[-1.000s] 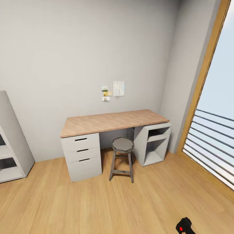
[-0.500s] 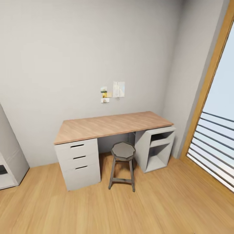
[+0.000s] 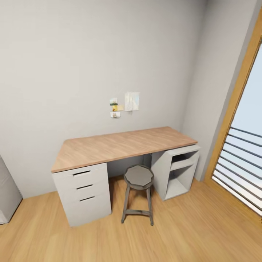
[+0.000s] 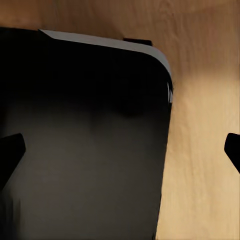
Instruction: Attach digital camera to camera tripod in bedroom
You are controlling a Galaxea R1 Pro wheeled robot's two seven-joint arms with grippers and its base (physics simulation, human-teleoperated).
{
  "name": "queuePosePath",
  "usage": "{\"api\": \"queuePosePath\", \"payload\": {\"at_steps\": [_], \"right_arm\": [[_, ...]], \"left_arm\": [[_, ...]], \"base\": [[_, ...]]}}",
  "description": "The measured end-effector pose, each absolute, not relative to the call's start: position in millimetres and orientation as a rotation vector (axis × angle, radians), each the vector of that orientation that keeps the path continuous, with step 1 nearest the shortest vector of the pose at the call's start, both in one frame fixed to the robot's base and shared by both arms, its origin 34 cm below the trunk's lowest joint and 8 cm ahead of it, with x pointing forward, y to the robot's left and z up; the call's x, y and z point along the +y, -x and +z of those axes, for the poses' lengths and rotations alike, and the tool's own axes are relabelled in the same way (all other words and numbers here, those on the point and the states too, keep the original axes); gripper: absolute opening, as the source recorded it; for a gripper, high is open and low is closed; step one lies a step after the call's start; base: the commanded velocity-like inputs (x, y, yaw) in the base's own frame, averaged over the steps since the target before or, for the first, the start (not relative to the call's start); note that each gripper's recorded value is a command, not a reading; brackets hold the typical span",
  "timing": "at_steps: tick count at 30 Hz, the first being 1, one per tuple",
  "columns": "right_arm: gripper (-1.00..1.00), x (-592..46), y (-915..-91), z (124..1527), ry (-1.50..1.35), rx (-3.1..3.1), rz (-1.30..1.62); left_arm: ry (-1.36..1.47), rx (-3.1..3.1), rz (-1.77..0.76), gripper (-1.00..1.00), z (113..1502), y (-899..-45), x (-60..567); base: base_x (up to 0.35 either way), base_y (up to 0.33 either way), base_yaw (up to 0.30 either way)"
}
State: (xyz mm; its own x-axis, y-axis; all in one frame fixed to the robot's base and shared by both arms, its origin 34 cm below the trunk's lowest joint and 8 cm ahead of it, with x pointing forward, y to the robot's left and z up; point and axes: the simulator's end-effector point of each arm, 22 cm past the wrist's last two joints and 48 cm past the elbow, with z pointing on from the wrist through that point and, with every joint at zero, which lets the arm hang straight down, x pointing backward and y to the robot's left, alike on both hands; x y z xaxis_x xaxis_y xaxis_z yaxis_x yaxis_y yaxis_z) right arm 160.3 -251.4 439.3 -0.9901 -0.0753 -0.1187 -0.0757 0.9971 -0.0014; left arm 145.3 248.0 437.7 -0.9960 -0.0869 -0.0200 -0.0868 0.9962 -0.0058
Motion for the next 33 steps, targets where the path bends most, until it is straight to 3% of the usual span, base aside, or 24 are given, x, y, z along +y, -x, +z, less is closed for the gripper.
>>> {"api": "queuePosePath", "payload": {"at_steps": [26,33], "right_arm": [[1.00,-251.6,-161.6,439.5,0.123,3.014,0.006],[1.00,-251.6,-161.6,439.4,0.121,3.014,0.006]], "left_arm": [[0.136,3.119,-0.008,1.00,437.7,-145.1,248.0],[0.136,3.119,-0.006,1.00,437.7,-145.3,248.7]], "base": [[0.254,0.263,-0.244],[0.223,0.099,-0.256]]}}
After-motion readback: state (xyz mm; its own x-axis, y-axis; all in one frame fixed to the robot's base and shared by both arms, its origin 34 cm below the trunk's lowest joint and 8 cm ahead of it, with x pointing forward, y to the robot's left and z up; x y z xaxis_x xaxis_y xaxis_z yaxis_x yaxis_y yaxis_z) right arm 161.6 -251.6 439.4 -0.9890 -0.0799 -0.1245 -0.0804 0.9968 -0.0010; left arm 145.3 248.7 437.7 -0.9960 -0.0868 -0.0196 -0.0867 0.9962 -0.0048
